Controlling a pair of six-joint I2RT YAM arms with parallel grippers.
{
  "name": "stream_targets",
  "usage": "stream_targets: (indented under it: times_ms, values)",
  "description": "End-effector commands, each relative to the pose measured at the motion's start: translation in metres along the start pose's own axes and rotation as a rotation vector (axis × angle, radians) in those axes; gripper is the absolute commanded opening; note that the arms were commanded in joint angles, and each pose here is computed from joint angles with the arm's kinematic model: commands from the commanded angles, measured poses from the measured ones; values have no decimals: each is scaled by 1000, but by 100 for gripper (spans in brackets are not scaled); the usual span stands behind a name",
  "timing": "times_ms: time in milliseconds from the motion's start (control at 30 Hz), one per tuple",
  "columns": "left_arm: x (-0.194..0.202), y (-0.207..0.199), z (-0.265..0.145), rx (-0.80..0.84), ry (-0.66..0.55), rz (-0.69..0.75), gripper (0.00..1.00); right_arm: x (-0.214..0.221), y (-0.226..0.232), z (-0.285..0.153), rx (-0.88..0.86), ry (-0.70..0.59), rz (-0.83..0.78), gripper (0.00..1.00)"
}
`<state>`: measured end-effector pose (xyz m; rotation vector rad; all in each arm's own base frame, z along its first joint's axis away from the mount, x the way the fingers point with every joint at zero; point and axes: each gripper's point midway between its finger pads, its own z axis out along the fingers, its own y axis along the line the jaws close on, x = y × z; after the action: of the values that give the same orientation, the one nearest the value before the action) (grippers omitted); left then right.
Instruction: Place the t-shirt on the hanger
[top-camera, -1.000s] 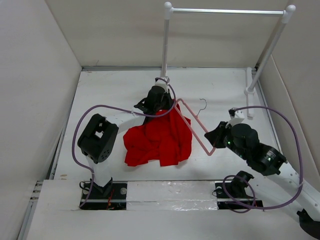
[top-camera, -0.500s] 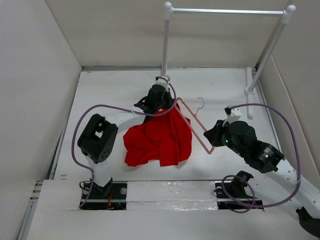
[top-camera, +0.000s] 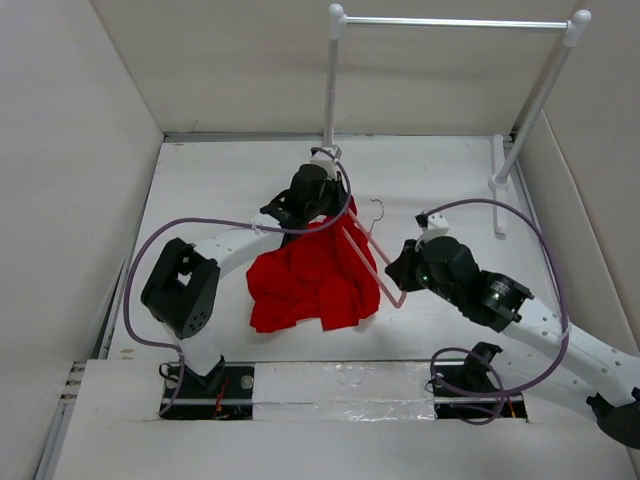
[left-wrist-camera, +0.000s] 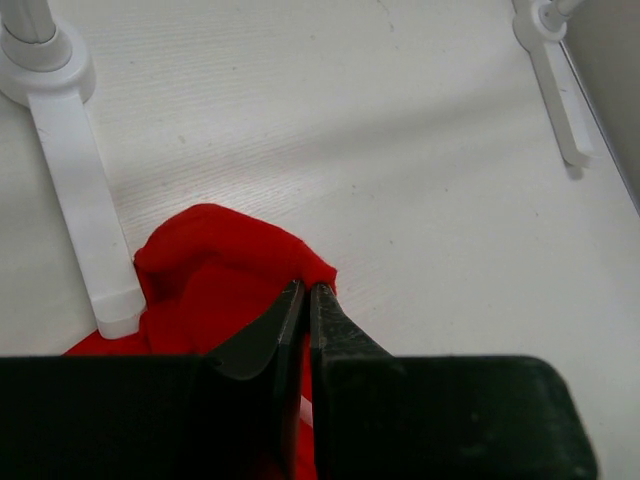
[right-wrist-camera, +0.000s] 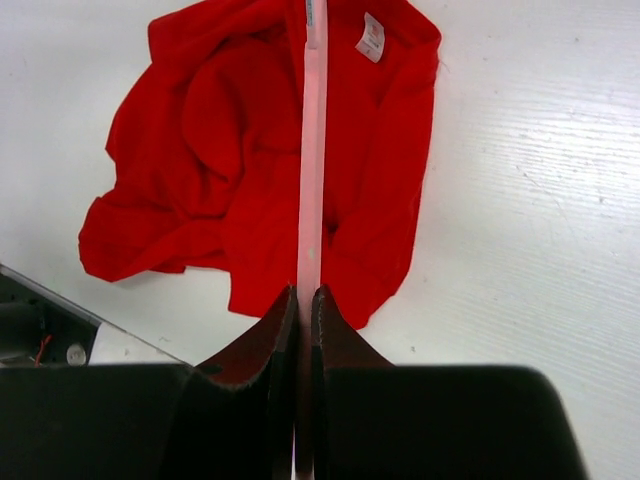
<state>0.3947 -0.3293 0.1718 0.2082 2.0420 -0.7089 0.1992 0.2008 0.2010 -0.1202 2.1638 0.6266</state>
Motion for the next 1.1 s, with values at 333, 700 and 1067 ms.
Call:
stream_targets:
  times_ms: [333,700,1067]
  values:
    - [-78,-95,-108,351,-168,6,0,-66,48,41,-84,-294,66,0]
    - [-94,-122,-165,479,-173,57,0,-137,99,8,-400,-581,56,0]
    - [-108,-125,-188,480,-217,47,0,-177,96,-72,-493,-895,129,0]
